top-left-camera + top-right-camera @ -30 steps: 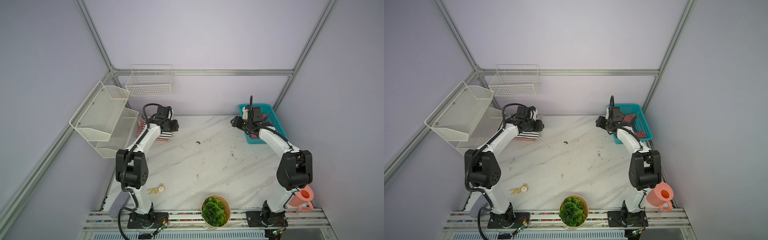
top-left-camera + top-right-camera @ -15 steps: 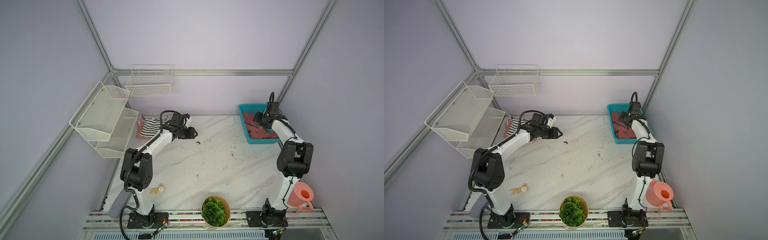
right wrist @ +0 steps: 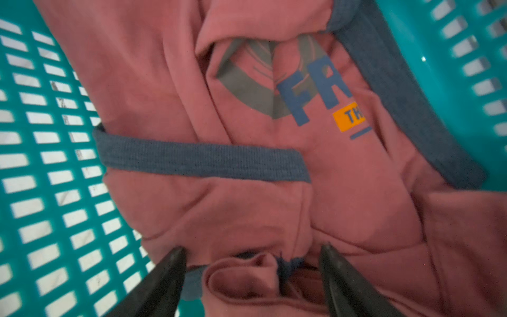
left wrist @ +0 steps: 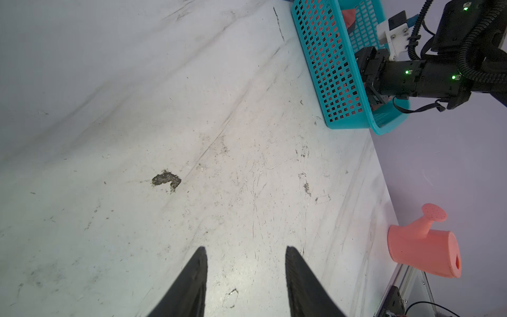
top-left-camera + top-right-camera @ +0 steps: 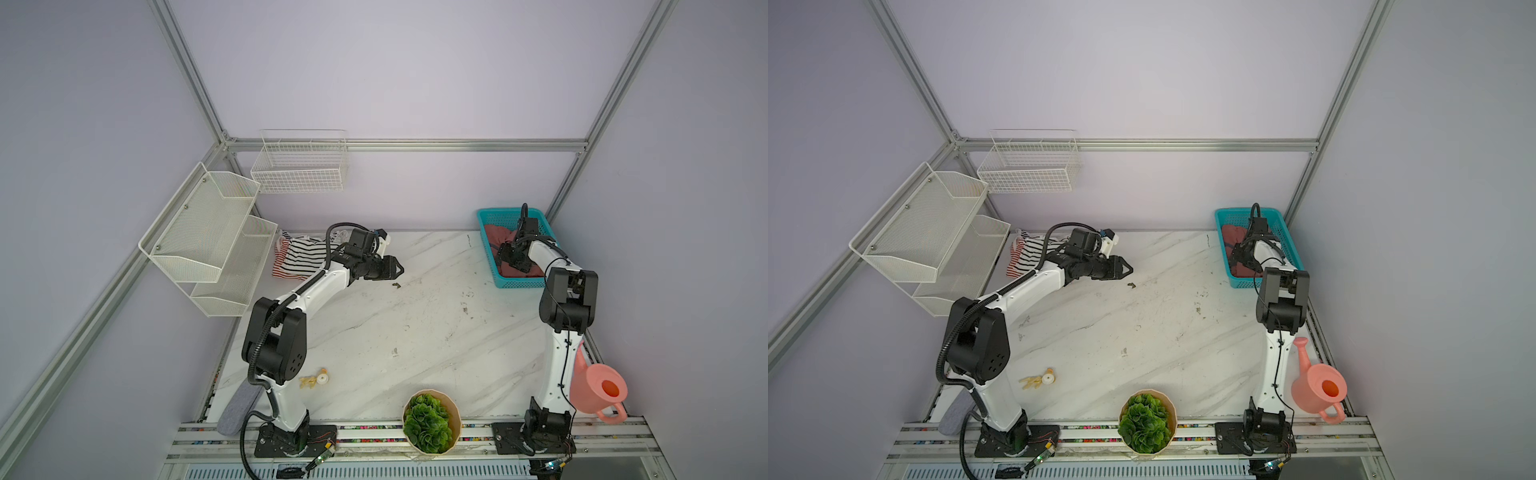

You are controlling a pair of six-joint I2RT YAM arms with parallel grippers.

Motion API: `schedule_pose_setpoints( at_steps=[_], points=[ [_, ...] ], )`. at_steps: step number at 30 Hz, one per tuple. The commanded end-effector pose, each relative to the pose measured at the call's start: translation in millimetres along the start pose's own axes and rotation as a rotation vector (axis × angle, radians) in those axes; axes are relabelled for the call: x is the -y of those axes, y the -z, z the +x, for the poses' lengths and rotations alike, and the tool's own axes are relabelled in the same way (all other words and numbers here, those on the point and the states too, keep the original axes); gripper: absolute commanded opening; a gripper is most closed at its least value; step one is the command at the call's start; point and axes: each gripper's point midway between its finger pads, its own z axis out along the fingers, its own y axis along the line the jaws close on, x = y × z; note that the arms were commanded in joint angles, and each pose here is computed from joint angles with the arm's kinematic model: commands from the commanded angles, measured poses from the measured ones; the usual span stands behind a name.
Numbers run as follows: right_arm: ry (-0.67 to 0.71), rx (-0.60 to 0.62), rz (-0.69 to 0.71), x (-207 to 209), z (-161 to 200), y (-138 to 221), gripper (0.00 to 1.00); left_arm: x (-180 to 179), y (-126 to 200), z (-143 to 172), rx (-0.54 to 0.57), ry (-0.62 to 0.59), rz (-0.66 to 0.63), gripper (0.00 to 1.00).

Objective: Fold and stack tank tops
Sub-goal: Pick up the tank top from the basket.

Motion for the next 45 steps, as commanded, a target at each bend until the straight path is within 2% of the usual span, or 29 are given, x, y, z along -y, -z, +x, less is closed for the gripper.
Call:
schedule_pose_setpoints(
  at_steps=[1,3,6,7,13,24,32,39,45],
  points=[
    [0.020,-0.045,0.039,10,10,-10,0.59,9,4,-1,0.018,-0.005,0.036,0.46],
    [0.020,-0.050,0.048,12,12,-12,0.33,9,4,-1,0.018,-0.006,0.036,0.46],
    [0.019,-0.032,0.052,12,7,-7,0.01,10,5,-2,0.022,-0.008,0.033,0.46],
    [0.020,-0.021,0.052,11,3,-3,0.00,9,5,-2,0.022,-0.007,0.032,0.46],
    [0.022,0.139,0.005,-1,-35,52,0.00,11,7,-4,0.028,-0.010,0.032,0.46],
    [-0.046,0.528,-0.214,-31,-82,205,0.00,14,11,-7,0.039,-0.019,0.040,0.46],
    [-0.041,0.792,-0.404,-51,-100,321,0.00,17,16,-8,0.047,-0.021,0.042,0.46],
    [0.002,1.017,-0.632,-76,-108,433,0.00,18,19,-7,0.058,-0.017,0.040,0.46],
    [0.045,1.139,-0.821,-97,-112,507,0.00,19,22,-8,0.072,-0.011,0.043,0.46]
  ],
)
